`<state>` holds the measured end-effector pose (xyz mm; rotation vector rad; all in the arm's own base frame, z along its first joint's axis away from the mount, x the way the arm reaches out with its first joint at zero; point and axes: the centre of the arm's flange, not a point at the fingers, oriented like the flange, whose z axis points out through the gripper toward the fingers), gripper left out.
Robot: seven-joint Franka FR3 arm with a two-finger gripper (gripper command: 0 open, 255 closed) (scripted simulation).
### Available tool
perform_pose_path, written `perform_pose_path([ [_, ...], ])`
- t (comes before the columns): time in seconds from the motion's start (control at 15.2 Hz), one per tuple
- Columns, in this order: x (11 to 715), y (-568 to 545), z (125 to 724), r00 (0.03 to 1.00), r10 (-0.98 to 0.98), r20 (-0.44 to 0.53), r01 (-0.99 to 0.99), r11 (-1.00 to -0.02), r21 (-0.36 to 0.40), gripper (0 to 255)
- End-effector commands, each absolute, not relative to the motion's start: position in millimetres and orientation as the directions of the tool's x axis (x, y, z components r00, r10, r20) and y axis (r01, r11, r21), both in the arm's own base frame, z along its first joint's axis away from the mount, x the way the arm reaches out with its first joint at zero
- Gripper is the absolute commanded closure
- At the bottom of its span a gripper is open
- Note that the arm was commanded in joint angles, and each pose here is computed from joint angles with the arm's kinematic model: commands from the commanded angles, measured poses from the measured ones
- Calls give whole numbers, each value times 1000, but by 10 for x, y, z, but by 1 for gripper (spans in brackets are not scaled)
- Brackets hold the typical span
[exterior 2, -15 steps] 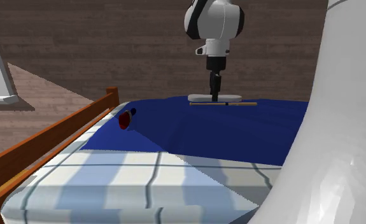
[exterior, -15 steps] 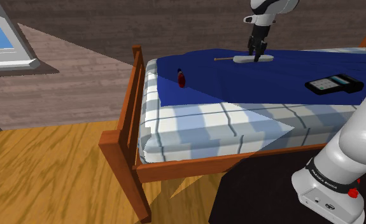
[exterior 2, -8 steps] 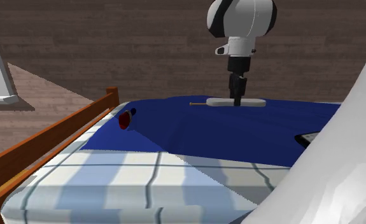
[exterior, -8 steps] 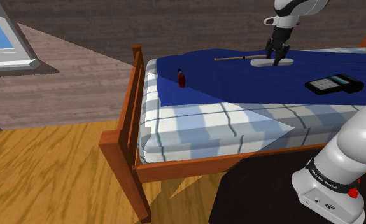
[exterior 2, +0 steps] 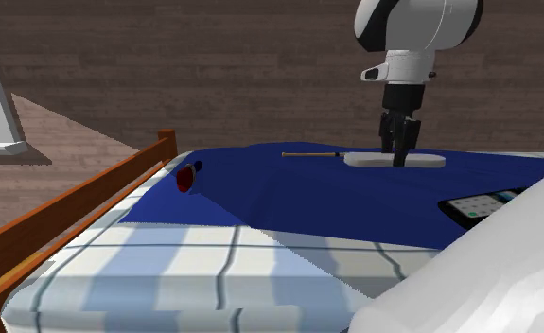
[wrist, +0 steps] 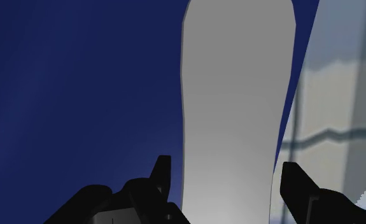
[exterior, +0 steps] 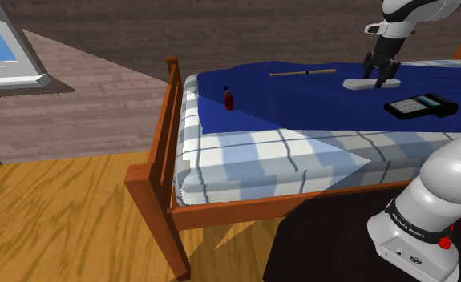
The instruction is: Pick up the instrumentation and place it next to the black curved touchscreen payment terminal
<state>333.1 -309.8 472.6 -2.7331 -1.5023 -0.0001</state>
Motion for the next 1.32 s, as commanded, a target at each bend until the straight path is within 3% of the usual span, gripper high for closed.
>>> perform_pose_path([
  [0.0, 3080, -3158, 4722, 535, 845, 11, 845, -535, -20, 255],
  [0.4, 2271, -3420, 4726, 535, 845, 11, 845, -535, -20, 255],
  [1.25, 2271, -3420, 4040, 535, 845, 11, 845, -535, -20, 255],
])
